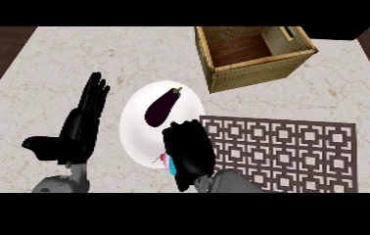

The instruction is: Pick the cupcake from the placemat and place it in the basket

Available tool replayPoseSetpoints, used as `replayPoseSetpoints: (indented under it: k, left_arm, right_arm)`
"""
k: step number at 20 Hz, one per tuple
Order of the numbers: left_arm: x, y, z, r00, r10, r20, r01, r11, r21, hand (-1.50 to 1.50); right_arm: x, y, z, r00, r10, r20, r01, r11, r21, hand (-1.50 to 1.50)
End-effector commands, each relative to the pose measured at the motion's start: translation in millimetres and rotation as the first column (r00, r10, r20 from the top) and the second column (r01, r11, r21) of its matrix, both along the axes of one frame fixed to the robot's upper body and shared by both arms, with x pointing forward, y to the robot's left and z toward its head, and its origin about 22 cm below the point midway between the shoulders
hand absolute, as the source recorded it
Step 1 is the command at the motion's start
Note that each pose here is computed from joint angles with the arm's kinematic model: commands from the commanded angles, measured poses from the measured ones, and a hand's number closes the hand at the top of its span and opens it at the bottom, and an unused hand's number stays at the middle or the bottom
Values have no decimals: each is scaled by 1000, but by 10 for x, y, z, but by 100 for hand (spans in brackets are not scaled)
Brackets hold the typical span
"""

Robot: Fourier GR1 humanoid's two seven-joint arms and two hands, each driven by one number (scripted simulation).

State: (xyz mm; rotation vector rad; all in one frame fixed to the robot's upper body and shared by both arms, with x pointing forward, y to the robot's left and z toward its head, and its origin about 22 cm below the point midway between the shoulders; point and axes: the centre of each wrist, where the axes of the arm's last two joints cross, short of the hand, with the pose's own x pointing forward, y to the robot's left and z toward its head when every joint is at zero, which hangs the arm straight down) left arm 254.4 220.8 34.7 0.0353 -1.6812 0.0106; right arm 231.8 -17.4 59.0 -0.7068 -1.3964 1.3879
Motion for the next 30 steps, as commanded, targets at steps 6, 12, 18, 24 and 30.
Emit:
replayPoseSetpoints:
  k: [6,12,18,24,30]
  left_arm:
    - [-8,115,-58,999,44,-5,-44,999,-9,0]
    - [-128,186,-71,999,31,-10,-31,999,-13,0]
    - [-34,171,26,998,59,-9,-59,998,4,0]
    - [-100,41,15,999,53,-11,-53,999,-2,0]
    - [-154,179,146,999,52,-10,-52,999,-9,0]
  right_arm:
    - [-275,188,843,990,50,130,-105,878,466,150]
    - [-615,-58,1490,987,36,156,-119,813,570,150]
    - [-468,-105,1929,991,-57,124,-27,807,590,150]
    - [-97,-398,2091,967,-189,172,84,872,482,150]
    - [90,-697,2130,941,-253,225,147,904,402,150]
